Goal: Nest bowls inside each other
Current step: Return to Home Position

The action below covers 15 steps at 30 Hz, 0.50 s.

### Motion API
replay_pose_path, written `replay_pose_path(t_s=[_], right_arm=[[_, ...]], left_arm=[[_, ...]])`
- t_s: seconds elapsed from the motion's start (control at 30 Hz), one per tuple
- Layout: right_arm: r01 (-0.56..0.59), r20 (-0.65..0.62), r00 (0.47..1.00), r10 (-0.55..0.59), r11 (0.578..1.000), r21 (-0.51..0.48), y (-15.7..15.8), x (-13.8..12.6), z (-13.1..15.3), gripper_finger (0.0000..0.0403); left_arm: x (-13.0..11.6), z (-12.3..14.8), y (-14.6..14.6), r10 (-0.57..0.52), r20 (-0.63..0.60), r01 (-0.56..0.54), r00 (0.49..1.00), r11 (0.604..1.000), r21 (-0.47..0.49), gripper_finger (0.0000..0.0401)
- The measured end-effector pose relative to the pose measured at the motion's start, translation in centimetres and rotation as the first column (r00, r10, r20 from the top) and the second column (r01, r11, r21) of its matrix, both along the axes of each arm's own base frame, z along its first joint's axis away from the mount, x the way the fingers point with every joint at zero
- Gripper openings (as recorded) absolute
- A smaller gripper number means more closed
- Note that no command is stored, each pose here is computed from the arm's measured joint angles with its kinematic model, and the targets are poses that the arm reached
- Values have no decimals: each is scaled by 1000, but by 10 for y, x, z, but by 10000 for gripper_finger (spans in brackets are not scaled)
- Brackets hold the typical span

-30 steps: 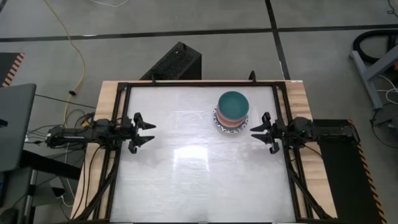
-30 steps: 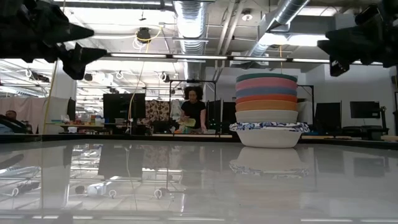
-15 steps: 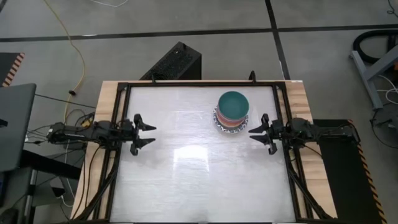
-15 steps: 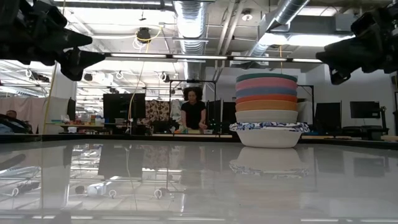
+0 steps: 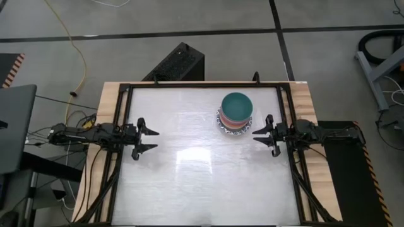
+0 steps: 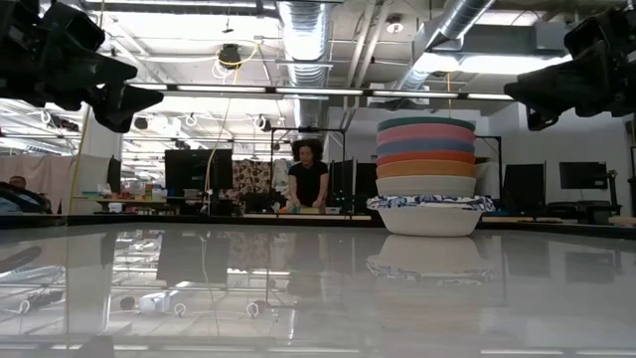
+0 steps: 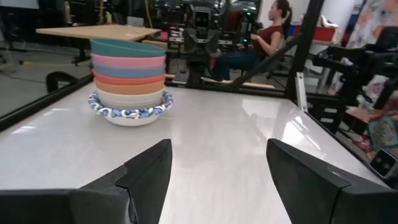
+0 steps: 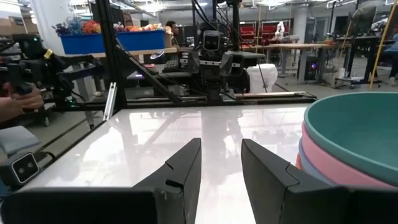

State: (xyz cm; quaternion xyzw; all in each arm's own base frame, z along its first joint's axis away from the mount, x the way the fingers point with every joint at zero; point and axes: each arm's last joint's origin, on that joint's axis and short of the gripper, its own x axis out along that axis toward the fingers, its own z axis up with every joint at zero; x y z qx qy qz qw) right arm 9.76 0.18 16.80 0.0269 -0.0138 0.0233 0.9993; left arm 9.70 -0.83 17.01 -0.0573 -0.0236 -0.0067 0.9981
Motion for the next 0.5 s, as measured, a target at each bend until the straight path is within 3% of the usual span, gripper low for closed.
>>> replay_pose_path(t_s=[0.5], right_arm=[[0,1,1000,0,1000,-2,0,0,0,136]], left_arm=[[0,-1,-2,-57,-11,57,998,998,-22,251]])
